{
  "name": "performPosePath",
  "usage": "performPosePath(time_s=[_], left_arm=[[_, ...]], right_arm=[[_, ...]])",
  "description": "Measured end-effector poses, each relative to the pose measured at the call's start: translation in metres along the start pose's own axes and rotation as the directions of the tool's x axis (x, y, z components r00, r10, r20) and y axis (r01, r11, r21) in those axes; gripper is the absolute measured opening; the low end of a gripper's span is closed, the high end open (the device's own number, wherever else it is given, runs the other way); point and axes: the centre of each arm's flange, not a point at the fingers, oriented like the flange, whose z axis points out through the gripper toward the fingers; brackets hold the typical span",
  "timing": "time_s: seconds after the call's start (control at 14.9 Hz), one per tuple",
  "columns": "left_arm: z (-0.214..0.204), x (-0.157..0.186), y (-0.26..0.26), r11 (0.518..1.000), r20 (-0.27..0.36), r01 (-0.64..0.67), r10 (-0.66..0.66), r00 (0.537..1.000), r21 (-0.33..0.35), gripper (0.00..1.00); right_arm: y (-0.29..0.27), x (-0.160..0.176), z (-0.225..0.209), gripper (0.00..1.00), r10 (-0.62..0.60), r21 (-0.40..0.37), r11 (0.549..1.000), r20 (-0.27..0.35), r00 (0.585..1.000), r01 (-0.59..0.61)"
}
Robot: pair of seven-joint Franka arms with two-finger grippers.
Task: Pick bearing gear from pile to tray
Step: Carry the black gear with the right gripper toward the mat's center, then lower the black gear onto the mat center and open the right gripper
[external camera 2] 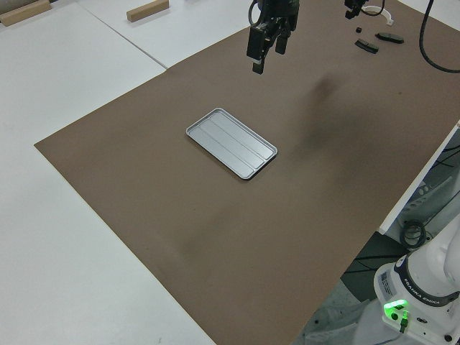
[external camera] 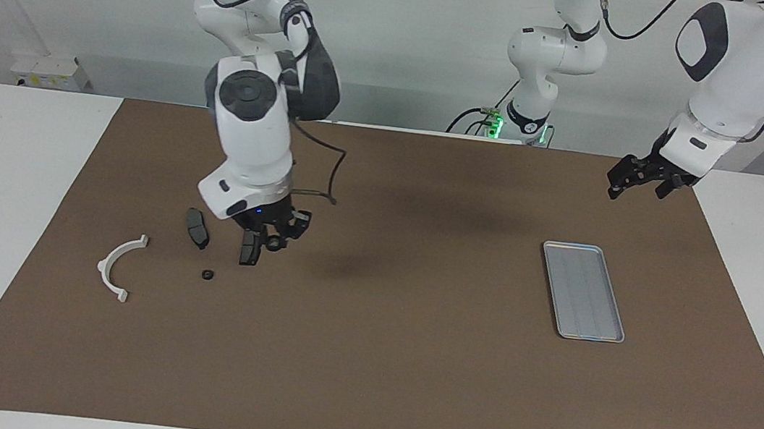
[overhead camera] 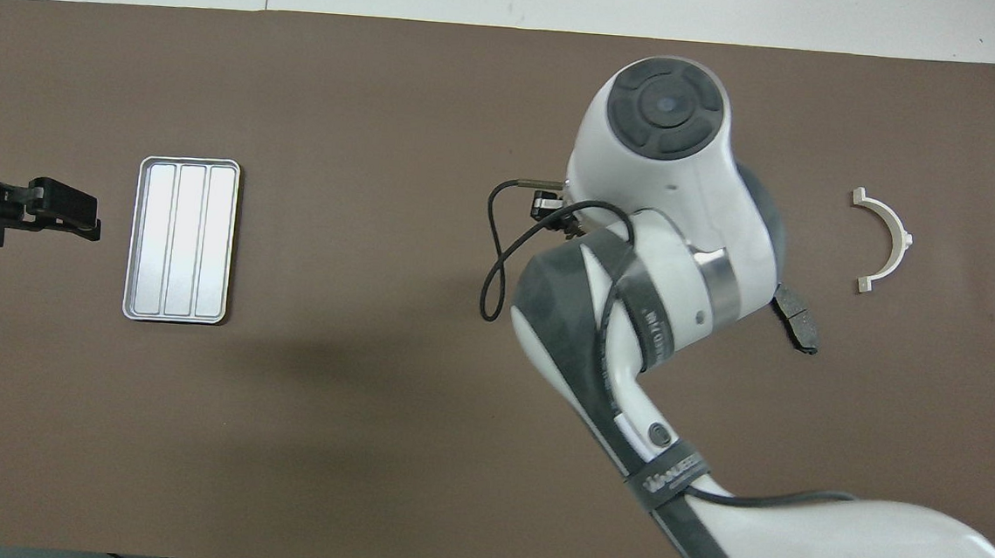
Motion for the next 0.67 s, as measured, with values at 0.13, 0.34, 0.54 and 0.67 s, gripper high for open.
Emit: performPosePath(time_s=[0.13, 0.34, 0.54, 0.67], left_arm=[[0.0, 0.0, 0.0, 1.0, 0.0, 0.0, 0.0, 1.0, 0.0, 1.0], [0.0, 0.0, 0.0, 1.0, 0.0, 0.0, 0.0, 1.0, 0.0, 1.0], [0.0, 0.0, 0.0, 1.0, 0.0, 0.0, 0.0, 1.0, 0.0, 1.0], [0.0, 0.0, 0.0, 1.0, 0.0, 0.0, 0.0, 1.0, 0.0, 1.0]], right_arm=[[-0.034, -0.034, 0.005, 0.34, 0.009, 0.008, 1.0, -0.004, 1.0, -0.009], [-0.056, -0.059, 0.034, 0.34, 0.0, 0.046, 0.999, -0.007, 1.0, 0.0], [-0.054, -0.064, 0.066, 0.34, 0.002, 0.059, 0.998, -0.017, 1.0, -0.001], [-0.052, -0.064, 0.079, 0.34, 0.004, 0.061, 0.998, -0.019, 1.0, -0.003]])
